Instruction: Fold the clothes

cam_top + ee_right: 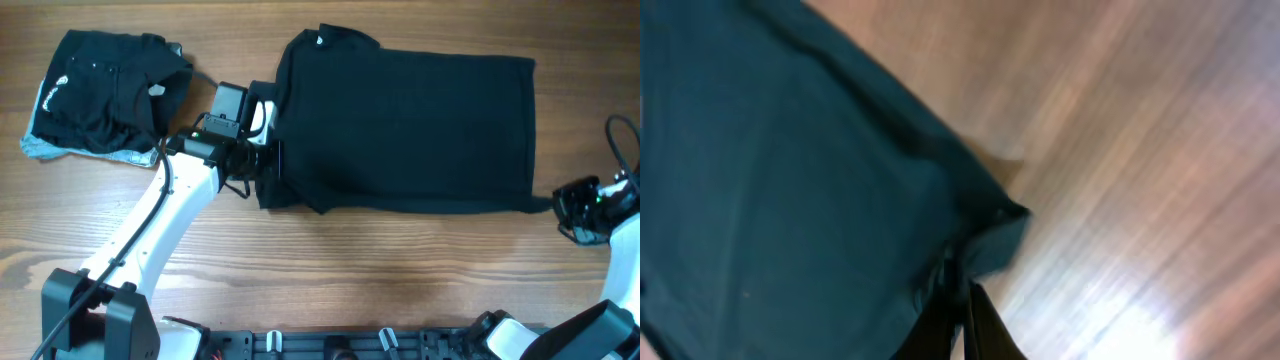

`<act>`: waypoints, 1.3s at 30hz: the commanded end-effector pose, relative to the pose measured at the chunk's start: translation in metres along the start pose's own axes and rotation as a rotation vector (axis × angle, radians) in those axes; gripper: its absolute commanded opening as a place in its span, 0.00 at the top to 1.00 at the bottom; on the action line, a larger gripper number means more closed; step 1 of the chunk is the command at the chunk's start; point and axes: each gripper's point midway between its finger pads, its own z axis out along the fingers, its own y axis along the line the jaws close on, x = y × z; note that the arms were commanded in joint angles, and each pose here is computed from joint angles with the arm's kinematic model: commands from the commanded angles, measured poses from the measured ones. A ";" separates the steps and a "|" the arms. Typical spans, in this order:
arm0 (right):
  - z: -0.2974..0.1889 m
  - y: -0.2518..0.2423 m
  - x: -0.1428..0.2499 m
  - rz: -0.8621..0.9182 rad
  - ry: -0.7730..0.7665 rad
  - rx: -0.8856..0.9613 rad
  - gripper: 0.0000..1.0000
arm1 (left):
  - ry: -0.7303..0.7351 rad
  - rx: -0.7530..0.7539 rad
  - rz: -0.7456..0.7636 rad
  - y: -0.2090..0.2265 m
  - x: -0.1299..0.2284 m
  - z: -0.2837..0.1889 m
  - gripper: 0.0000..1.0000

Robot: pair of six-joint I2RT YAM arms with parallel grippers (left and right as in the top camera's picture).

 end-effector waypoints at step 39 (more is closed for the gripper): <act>0.052 0.020 0.023 -0.108 0.145 0.014 0.33 | -0.111 0.010 0.063 -0.002 -0.043 0.041 0.48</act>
